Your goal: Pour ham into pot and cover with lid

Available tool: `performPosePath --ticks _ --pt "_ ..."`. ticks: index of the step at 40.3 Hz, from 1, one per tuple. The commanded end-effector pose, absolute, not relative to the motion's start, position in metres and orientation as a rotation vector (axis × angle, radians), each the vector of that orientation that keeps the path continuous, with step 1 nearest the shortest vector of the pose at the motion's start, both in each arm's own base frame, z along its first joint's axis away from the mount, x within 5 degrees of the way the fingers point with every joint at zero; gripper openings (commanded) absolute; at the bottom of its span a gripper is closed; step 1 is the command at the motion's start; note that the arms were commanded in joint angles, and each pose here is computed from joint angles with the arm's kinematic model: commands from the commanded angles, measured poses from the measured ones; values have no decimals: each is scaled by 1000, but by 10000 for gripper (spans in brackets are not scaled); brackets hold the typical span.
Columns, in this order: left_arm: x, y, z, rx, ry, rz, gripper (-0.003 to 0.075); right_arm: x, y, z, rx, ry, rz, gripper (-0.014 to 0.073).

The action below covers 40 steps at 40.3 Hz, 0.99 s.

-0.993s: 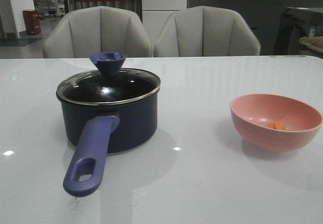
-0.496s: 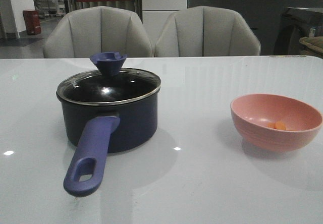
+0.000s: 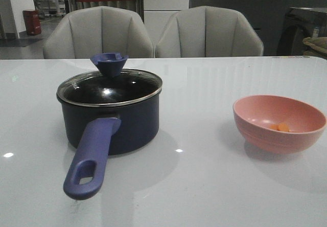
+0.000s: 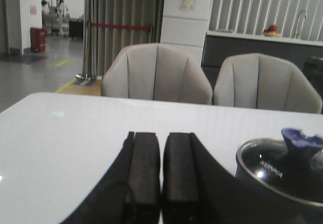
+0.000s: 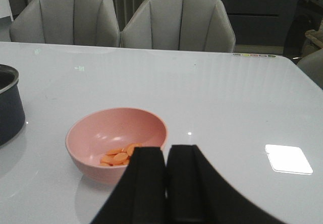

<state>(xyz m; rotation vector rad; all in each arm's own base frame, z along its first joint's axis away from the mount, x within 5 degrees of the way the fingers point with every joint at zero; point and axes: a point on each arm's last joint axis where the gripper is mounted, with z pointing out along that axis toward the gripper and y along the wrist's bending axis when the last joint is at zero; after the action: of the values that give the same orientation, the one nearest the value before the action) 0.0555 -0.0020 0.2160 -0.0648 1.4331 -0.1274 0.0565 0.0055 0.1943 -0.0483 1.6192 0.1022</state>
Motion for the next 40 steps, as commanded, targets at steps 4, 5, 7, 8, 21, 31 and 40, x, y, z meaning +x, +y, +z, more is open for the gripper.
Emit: performPosePath --ticks 4,5,7,8,21,31,40 --pt "52 -3 235 -61 1292 -162 113 55 5 199 -53 1533 91 148" --pt "51 -3 241 -62 1294 -161 113 55 5 199 -53 1533 91 148" --pt "51 -3 253 -60 1306 -157 113 55 5 199 -53 1533 91 148" --pt "51 -3 260 -57 1308 -152 113 55 5 199 -53 1533 91 148" --pt "79 -2 304 -91 1582 -124 113 55 5 199 -53 1533 91 148" --pt "93 -3 298 -126 1653 -160 113 55 5 199 -52 1533 90 148" --pt "98 -3 295 -117 1690 -143 114 55 5 199 -52 1533 90 148"
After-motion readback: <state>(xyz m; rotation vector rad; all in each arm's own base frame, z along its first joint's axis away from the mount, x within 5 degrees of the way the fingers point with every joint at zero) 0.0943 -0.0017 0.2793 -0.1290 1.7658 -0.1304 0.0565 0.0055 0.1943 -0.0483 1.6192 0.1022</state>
